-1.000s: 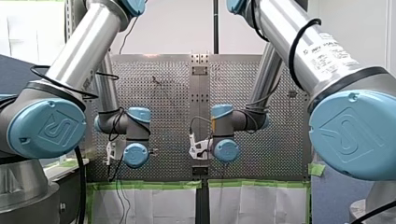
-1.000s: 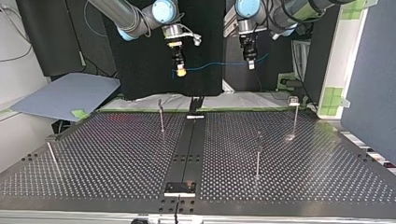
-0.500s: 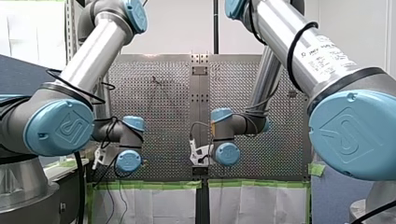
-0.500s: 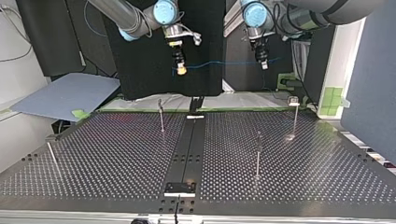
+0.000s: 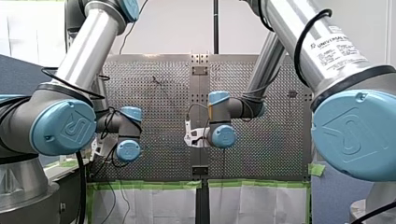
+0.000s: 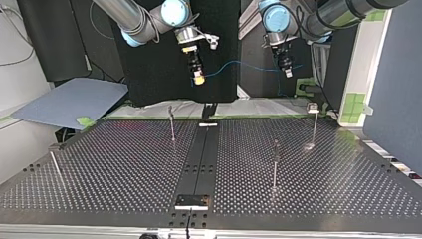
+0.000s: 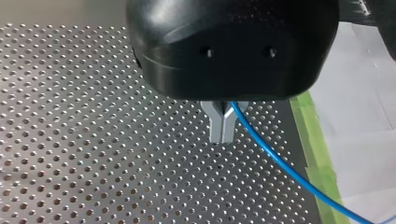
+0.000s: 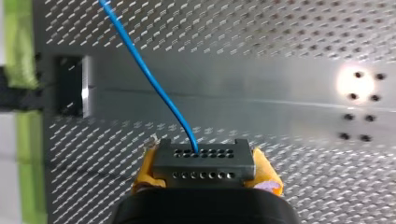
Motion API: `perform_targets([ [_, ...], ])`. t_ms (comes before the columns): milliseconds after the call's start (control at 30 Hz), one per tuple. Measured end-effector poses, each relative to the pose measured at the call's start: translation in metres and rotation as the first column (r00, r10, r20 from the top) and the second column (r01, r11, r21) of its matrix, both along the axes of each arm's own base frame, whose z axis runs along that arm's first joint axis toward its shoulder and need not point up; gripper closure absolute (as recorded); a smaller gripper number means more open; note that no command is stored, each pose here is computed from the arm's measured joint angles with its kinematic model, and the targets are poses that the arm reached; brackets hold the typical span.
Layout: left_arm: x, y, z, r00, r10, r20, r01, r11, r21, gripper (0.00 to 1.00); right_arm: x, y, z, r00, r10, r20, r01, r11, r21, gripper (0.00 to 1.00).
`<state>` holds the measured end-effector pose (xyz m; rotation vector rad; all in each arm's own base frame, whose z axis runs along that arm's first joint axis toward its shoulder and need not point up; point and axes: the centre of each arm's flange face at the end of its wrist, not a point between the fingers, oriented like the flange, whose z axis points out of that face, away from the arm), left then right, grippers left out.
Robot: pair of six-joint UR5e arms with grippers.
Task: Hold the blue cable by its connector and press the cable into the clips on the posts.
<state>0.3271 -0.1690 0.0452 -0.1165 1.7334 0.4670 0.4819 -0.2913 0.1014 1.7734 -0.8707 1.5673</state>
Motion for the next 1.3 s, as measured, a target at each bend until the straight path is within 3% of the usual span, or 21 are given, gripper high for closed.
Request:
perform_targets([
  [433,-0.006,-0.011,0.032,0.9991,-0.024,0.035,0.027,0.9962,-0.083,0.98,0.016,-0.017,0.084,0.9967,0.009,0.080,-0.005,0.9983,-0.059,1.00],
  [700,0.010,-0.019,0.062,0.9951,-0.033,0.093,0.047,0.9874,-0.151,0.98,0.022,-0.019,0.139,0.9910,0.026,0.132,-0.010,0.9933,-0.115,1.00],
  [1000,0.033,-0.027,0.104,0.9838,-0.029,0.177,0.069,0.9708,-0.230,0.98,0.023,-0.018,0.156,0.9905,0.032,0.134,-0.015,0.9919,-0.126,1.00],
  [1300,0.033,-0.025,0.133,0.9784,-0.034,0.204,0.091,0.9561,-0.279,0.98,0.023,-0.018,0.156,0.9904,0.034,0.134,-0.018,0.9931,-0.116,1.00],
])
